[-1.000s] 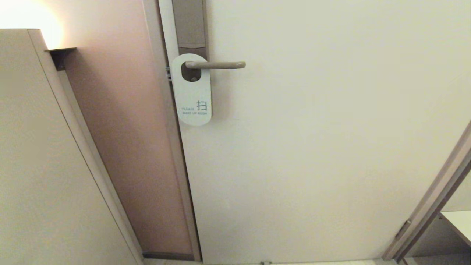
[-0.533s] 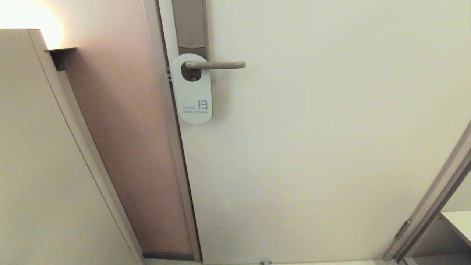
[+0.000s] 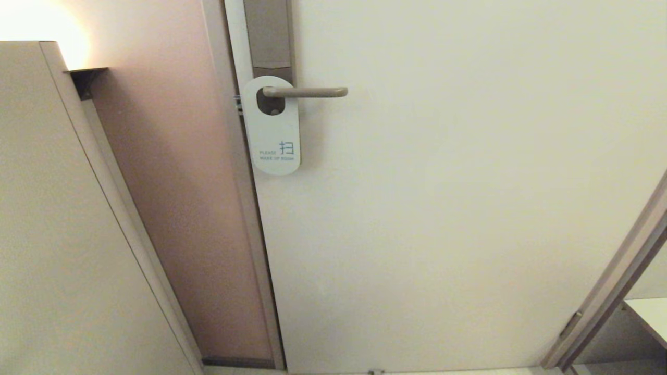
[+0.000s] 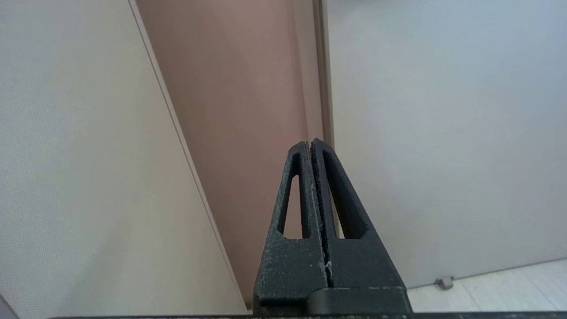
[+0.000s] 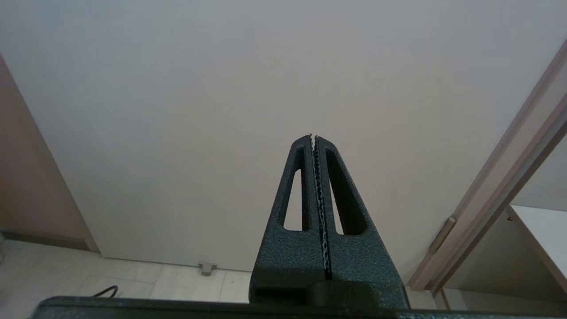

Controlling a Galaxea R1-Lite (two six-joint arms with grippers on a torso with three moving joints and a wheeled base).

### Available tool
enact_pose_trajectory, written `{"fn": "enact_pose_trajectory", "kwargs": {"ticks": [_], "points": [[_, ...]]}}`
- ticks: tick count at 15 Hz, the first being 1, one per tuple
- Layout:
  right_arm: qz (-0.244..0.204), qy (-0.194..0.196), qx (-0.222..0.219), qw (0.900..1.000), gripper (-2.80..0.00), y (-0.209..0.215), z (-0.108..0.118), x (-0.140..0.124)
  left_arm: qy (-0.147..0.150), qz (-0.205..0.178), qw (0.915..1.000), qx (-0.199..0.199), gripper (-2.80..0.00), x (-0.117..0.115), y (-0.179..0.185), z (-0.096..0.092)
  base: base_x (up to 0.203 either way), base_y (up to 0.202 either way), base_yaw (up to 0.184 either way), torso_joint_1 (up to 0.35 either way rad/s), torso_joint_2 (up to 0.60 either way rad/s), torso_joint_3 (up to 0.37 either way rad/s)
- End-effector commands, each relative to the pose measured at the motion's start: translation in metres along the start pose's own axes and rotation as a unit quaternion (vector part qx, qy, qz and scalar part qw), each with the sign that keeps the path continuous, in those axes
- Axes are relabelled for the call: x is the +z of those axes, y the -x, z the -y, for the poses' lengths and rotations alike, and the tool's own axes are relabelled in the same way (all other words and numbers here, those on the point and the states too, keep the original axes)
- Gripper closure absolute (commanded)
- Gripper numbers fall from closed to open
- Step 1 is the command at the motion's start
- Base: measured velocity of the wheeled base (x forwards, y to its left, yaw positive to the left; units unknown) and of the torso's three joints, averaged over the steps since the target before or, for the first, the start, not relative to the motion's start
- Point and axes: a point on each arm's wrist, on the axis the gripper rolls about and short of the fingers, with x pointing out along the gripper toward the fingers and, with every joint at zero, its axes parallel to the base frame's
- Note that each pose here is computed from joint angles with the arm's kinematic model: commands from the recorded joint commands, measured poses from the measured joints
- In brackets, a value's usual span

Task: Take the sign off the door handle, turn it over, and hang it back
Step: Take down the sign

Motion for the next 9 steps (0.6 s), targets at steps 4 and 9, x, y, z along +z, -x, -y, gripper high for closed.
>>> {"fn": "enact_pose_trajectory", "kwargs": {"ticks": [4,9], "points": [[-0.001,0.000,0.000,1.000,0.00,0.000,0.000,0.000,0.007,-0.019,0.9998,-0.004,0.00,0.017,-0.007,-0.002,0.000,0.000,0.000,0.000,0.00,0.000],[-0.001,0.000,0.000,1.000,0.00,0.000,0.000,0.000,0.050,-0.052,0.9963,-0.047,0.00,0.076,-0.042,-0.012,0.000,0.000,0.000,0.000,0.00,0.000]]}}
